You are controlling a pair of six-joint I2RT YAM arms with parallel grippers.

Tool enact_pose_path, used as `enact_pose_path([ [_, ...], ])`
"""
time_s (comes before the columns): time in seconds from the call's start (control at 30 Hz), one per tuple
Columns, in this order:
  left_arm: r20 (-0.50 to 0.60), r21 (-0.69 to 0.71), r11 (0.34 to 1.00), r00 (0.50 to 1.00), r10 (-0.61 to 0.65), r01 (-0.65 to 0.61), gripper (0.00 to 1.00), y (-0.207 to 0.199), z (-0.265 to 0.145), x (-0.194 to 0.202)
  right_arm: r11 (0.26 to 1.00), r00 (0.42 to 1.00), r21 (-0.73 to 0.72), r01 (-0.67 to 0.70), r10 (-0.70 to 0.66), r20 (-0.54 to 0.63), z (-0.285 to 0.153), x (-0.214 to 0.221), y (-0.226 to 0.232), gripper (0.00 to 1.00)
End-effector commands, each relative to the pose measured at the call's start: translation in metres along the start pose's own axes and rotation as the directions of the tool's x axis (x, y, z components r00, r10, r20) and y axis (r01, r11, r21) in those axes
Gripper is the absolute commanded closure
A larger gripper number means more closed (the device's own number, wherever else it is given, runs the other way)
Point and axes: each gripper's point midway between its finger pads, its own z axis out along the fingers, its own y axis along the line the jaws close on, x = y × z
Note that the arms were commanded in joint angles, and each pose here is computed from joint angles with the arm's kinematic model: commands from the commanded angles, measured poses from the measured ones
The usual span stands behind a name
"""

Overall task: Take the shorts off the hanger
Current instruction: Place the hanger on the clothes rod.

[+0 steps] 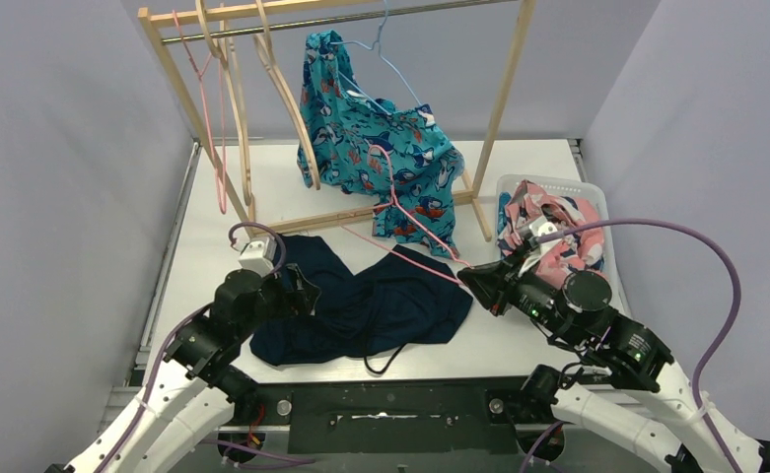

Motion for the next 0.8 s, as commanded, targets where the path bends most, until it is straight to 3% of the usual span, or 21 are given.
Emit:
enact_pose_path([
  [0.0, 0.065, 0.069, 0.995, 0.995, 0.07, -0.074, 0.24, -0.013, 0.007, -0.014, 0.999, 0.987, 0.009, 0.035, -0.036, 0.159, 0.016, -0.046, 0.004, 1.0],
  [0.23, 0.046, 0.122, 0.987, 0.994, 0.096, -0.101, 0.24, -0.024, 0.013, -0.012, 0.99, 0.913, -0.016, 0.139, -0.122, 0.39, 0.031, -0.097, 0.016, 1.0],
  [0.77, 0.021, 0.121, 0.988, 0.995, 0.096, -0.097, 0.24, -0.025, 0.014, -0.01, 0.983, 0.818, 0.07, 0.168, -0.178, 0.547, 0.069, -0.155, 0.019, 1.0],
])
